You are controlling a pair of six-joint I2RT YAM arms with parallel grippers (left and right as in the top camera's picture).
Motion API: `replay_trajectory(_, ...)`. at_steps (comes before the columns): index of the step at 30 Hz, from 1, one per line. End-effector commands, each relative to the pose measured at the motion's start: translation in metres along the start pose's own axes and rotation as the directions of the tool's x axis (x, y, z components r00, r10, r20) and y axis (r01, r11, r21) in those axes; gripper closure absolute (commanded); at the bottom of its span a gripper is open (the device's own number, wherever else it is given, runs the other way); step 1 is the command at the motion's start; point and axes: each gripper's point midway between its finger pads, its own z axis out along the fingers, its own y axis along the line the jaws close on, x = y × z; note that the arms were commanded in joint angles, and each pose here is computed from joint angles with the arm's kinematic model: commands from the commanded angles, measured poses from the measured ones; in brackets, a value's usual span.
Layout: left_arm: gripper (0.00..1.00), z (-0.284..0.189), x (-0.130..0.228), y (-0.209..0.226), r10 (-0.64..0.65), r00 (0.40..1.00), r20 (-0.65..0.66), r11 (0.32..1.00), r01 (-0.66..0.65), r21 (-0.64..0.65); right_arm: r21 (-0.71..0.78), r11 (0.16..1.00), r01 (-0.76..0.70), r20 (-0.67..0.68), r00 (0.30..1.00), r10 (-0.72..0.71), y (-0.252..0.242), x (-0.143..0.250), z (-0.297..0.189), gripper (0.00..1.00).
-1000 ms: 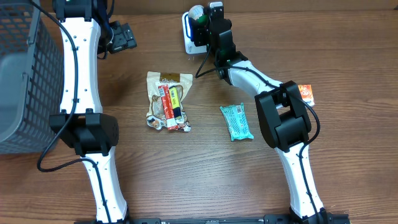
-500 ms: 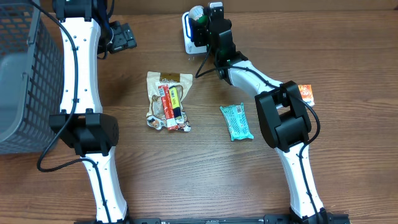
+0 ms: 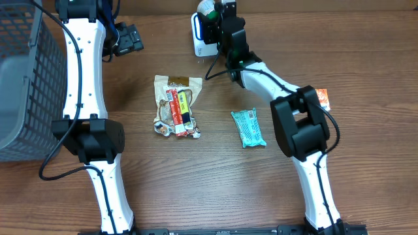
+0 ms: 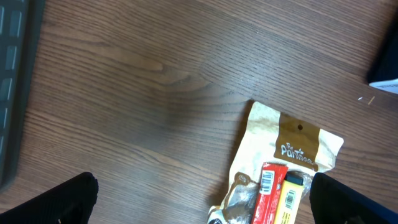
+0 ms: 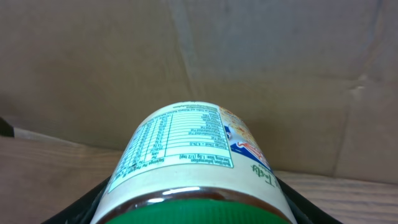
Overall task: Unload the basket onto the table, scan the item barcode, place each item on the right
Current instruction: 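Hold the jar in front of the scanner window, then move the jar right and set it down beside the orange box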
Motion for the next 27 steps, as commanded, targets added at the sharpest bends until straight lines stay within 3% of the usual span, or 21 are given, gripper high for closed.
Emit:
replay_trajectory(1, 0.00, 0.003, 0.002, -0.004, -0.008, 1.000, -0.008, 1.000, 0.008, 0.003, -0.003, 1.000, -0.013, 0.144, 0.990, 0.014, 0.008, -0.122, -0.054, 0.84)
replay_trajectory(5, 0.00, 0.003, 0.002, -0.004, -0.008, 1.000, -0.008, 1.000, 0.008, 0.003, 0.072, 0.997, -0.011, -0.029, 1.000, 0.013, -0.012, -0.123, -0.091, 0.86)
replay_trajectory(9, 0.00, 0.003, 0.002, -0.004, -0.007, 1.000, -0.008, 1.000, 0.007, 0.003, 0.199, 0.980, 0.002, -0.283, 0.957, 0.056, -0.060, -0.091, -0.136, 0.87)
replay_trajectory(12, 0.00, 0.003, 0.002, -0.004, -0.007, 1.000, -0.008, 1.000, 0.007, 0.003, 0.299, 0.953, 0.041, -0.477, 0.872, 0.112, -0.107, -0.051, -0.171, 0.83)
replay_trajectory(16, 0.00, 0.003, 0.002, -0.003, -0.009, 1.000, -0.008, 1.000, 0.009, 0.003, 0.430, 0.900, 0.066, -0.664, 0.698, 0.267, -0.167, 0.006, -0.219, 0.76)
replay_trajectory(22, 0.00, 0.003, 0.002, -0.004, -0.007, 1.000, -0.008, 1.000, 0.007, 0.003, 0.513, 0.858, 0.005, -0.744, 0.502, 0.442, -0.209, 0.057, -0.254, 0.77)
replay_trajectory(27, 0.00, 0.003, 0.002, -0.004, -0.007, 1.000, -0.008, 1.000, 0.007, 0.003, 0.505, 0.858, -0.092, -0.763, 0.418, 0.494, -0.207, 0.077, -0.255, 0.79)
